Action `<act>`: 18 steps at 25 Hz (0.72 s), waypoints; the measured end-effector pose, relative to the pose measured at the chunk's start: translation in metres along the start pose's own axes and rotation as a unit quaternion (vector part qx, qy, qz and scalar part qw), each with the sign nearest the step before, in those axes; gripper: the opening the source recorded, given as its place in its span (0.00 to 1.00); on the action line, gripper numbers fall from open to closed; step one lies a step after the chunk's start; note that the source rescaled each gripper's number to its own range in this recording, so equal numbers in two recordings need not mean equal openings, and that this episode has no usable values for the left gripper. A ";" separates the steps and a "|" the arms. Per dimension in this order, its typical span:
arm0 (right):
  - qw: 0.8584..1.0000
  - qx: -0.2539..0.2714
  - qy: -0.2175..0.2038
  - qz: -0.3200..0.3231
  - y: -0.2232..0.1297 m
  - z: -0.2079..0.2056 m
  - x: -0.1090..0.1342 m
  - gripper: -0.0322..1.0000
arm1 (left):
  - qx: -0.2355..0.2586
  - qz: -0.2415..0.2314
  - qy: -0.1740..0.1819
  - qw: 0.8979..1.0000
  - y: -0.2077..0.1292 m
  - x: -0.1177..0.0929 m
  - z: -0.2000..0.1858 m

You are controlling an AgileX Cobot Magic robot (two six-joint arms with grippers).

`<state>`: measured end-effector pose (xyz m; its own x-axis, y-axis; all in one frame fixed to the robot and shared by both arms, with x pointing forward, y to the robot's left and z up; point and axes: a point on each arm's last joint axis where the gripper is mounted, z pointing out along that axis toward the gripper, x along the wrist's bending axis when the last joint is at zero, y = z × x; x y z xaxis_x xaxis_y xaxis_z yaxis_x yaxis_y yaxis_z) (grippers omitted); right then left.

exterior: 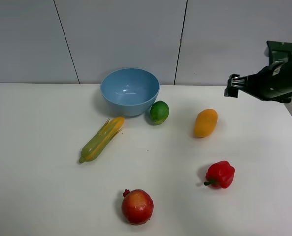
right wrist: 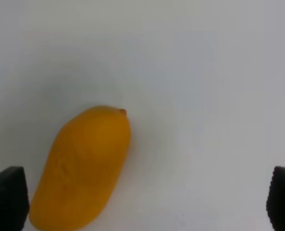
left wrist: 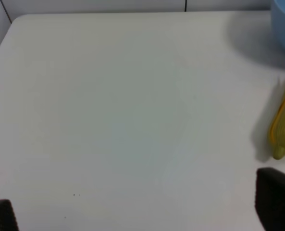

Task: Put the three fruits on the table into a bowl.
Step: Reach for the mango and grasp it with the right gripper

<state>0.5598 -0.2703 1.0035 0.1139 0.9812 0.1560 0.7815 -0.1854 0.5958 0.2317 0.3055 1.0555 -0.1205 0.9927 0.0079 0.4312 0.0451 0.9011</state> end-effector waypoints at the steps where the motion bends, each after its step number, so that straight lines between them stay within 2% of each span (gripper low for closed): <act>1: 1.000 0.011 0.001 -0.005 0.001 0.014 0.004 1.00 | 0.000 0.000 0.000 1.000 0.000 0.000 0.000; 6: 0.998 0.053 0.007 -0.029 0.000 0.070 0.027 1.00 | 0.000 0.000 0.000 1.000 0.000 0.000 0.000; 10: 0.996 0.089 0.007 -0.022 -0.009 0.101 0.036 1.00 | 0.000 0.000 0.000 1.000 0.000 0.000 0.000; 14: 0.993 0.116 -0.002 -0.016 -0.018 0.114 0.034 1.00 | 0.000 0.000 0.000 1.000 0.000 0.000 0.000; 18: 0.994 0.113 -0.002 -0.009 -0.020 0.120 0.033 1.00 | 0.000 0.000 0.000 1.000 0.000 0.000 0.000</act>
<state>0.6213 -0.2273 0.9026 0.1008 0.9845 0.1437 0.9014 -0.1515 0.4057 0.2317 0.3055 1.0555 -0.1205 0.9927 0.0079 0.4312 0.0451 0.9011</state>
